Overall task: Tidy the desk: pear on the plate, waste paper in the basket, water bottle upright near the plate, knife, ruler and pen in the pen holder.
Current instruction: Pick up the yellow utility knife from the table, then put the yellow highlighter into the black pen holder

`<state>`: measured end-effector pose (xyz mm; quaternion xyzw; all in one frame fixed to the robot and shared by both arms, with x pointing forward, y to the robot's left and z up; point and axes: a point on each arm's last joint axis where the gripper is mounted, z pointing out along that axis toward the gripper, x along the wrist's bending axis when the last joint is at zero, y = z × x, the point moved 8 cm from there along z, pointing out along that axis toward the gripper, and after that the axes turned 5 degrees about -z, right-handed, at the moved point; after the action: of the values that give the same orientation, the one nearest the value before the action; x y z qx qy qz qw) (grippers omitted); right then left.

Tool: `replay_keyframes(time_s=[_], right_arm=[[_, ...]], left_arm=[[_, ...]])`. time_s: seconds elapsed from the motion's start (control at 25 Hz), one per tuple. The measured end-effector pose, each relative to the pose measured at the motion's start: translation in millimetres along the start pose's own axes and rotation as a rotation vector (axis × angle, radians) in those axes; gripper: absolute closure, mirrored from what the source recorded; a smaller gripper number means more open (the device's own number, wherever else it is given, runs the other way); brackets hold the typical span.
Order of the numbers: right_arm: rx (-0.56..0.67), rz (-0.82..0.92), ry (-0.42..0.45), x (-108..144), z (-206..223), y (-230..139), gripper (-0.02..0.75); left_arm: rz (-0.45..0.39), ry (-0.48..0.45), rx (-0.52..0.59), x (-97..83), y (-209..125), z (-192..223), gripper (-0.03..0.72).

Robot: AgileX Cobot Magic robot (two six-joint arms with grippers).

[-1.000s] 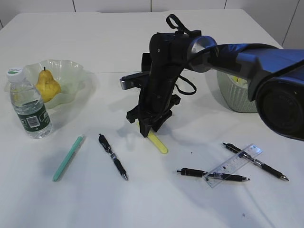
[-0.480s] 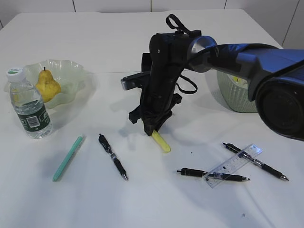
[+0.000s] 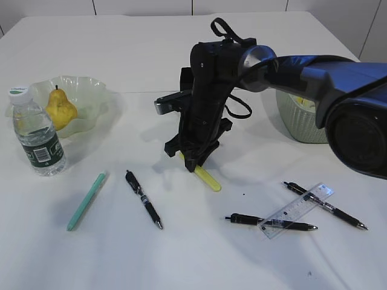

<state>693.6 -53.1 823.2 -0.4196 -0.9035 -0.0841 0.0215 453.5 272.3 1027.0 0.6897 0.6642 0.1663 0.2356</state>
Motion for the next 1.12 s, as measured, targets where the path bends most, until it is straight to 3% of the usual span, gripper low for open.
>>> replay_keyframes(time_s=[0.56, 1.12], right_arm=[[-0.02, 0.009, 0.026, 4.7, -3.5, 4.5, 0.577], [-0.144, 0.041, 0.04, 14.2, -55.0, 23.8, 0.577]], left_arm=[[0.0, 0.0, 0.002, 0.0, -0.4, 0.0, 0.171], [-0.013, -0.019, 0.007, -3.2, -1.1, 0.0, 0.179]])
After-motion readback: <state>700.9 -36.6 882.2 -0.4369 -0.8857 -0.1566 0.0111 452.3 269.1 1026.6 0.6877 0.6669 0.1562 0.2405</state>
